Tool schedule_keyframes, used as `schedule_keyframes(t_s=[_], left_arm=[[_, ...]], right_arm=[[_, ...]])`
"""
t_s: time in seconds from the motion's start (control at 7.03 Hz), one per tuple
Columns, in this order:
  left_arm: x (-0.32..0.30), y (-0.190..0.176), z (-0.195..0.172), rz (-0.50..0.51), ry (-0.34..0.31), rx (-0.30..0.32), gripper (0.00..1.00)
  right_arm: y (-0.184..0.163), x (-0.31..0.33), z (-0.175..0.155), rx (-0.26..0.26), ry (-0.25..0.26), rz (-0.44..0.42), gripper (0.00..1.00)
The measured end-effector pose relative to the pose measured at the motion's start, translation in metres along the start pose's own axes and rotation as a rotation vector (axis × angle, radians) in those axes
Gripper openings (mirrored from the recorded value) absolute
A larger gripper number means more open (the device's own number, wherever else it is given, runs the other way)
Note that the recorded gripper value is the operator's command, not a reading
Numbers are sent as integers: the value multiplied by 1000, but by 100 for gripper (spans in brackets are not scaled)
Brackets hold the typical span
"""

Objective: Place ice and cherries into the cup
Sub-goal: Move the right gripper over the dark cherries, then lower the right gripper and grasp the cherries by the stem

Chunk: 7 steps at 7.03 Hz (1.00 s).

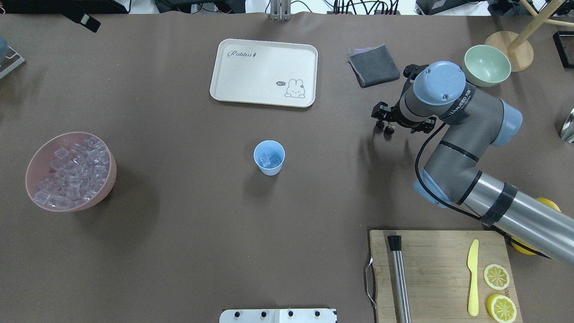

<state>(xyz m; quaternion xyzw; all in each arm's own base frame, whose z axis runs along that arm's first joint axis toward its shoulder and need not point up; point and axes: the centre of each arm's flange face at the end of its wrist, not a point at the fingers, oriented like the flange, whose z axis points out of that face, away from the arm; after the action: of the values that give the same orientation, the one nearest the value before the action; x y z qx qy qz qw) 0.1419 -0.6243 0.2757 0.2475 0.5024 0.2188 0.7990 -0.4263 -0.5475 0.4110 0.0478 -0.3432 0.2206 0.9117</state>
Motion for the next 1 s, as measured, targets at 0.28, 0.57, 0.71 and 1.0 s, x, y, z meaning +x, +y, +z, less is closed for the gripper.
schedule_keyframes(t_s=[0.28, 0.57, 0.71, 1.0], left_arm=[[-2, 2, 2, 6, 1, 3, 97], [-1, 2, 2, 8, 1, 5, 97], [-2, 2, 1, 8, 0, 6, 97], [-5, 8, 0, 7, -1, 7, 97]], right_arm=[[-2, -10, -5, 21, -10, 67, 99], [-2, -24, -12, 30, -28, 91, 99], [1, -28, -12, 31, -31, 91, 99], [18, -33, -2, 24, -22, 74, 99]])
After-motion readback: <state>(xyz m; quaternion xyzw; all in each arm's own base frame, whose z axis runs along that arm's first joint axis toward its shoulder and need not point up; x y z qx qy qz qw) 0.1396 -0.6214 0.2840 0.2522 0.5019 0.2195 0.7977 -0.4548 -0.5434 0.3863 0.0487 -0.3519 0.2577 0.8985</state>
